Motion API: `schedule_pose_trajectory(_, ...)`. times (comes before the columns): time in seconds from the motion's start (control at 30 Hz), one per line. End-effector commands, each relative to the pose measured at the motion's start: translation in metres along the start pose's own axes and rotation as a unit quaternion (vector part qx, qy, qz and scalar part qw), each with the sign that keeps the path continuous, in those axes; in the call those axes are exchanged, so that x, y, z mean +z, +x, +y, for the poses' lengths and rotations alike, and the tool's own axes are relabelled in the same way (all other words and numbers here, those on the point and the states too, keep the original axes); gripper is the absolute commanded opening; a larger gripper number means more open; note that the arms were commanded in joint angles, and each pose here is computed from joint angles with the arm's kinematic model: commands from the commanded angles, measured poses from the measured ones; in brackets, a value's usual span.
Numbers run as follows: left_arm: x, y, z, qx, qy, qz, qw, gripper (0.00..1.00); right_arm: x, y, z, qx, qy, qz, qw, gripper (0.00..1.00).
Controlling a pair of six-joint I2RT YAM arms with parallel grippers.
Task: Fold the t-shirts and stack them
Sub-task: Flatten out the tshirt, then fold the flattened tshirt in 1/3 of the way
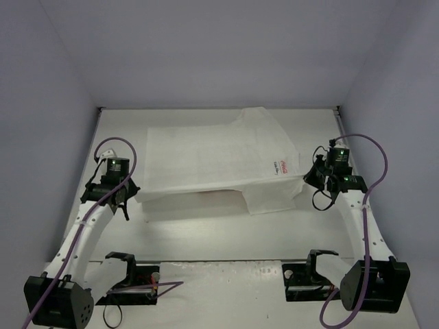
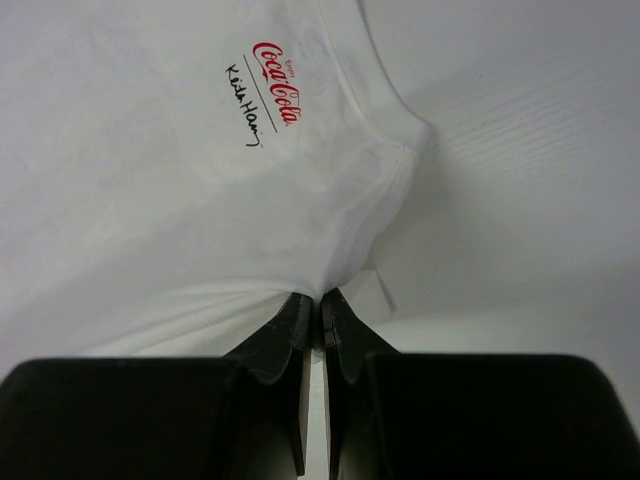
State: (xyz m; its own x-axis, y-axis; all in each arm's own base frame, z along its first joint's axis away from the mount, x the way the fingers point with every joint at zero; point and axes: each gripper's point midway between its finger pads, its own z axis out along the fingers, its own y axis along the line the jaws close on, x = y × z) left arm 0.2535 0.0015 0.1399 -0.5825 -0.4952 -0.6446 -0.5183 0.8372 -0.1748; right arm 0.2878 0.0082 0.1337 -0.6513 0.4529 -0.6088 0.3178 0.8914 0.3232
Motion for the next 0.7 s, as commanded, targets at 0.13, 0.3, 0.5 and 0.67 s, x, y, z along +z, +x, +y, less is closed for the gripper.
schedule_pose_trajectory(0.13,0.005,-0.021,0.010,0.003,-0.044,-0.038,0.998,0.00,0.010,-0.031,-0.016,-0.016,0.057,-0.036,0.998,0.00)
schedule_pose_trajectory(0.3,0.014,-0.033,0.000,0.005,-0.050,-0.038,0.998,0.00,0.018,-0.046,-0.012,-0.013,0.062,-0.036,0.997,0.00)
schedule_pose_trajectory(0.5,0.034,-0.043,-0.013,0.011,-0.050,-0.038,0.998,0.00,0.030,-0.055,-0.012,-0.016,0.072,-0.031,0.997,0.00)
schedule_pose_trajectory(0.67,0.054,-0.048,-0.020,0.022,-0.059,-0.031,0.998,0.00,0.045,-0.060,-0.012,-0.020,0.078,-0.015,0.997,0.00)
